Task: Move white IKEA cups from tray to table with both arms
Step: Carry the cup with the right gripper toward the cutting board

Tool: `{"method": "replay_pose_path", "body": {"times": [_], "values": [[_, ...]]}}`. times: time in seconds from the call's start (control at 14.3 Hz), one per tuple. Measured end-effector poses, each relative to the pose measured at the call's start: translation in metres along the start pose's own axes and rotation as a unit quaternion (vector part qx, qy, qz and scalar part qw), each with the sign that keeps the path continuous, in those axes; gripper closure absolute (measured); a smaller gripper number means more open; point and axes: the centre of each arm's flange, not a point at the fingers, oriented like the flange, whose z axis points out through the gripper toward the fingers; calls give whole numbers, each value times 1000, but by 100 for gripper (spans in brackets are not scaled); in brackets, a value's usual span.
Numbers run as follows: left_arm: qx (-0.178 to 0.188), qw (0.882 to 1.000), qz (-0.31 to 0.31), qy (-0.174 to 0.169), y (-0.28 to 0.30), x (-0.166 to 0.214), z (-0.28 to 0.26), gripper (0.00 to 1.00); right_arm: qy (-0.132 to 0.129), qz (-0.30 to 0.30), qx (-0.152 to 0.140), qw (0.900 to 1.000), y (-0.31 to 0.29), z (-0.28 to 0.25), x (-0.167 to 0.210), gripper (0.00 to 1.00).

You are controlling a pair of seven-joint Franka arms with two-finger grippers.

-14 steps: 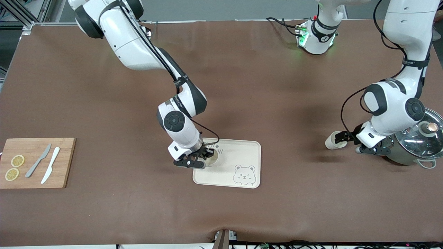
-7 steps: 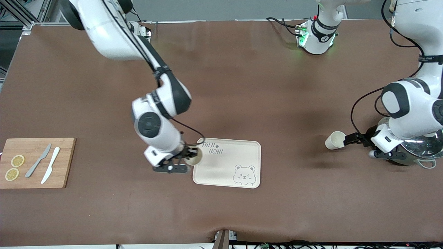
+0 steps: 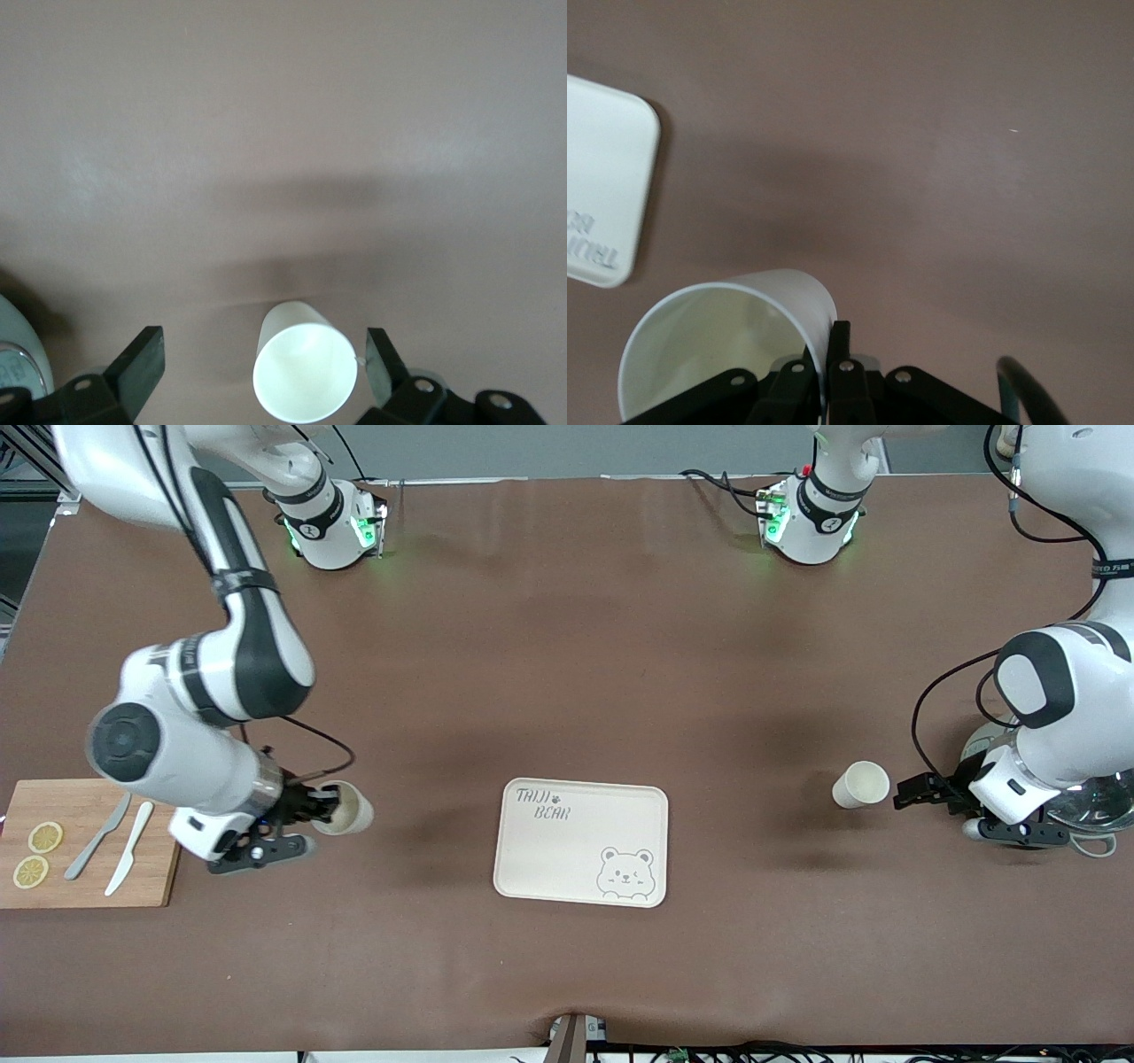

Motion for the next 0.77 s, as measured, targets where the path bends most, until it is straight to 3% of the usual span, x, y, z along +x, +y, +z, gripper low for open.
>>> {"method": "replay_pose_path", "body": {"times": [0.35,0.63,0.77], "values": [[3,999,-49,23,30,23,-30,0,1,-55,1,998,105,11,-31,97],[16,999,-49,13,36,40,-45,0,32,-80,-15,996,130,52,-45,97],[21,997,-80,8,47,62,-61,0,44,-88,-23,995,136,78,-53,97]]}}
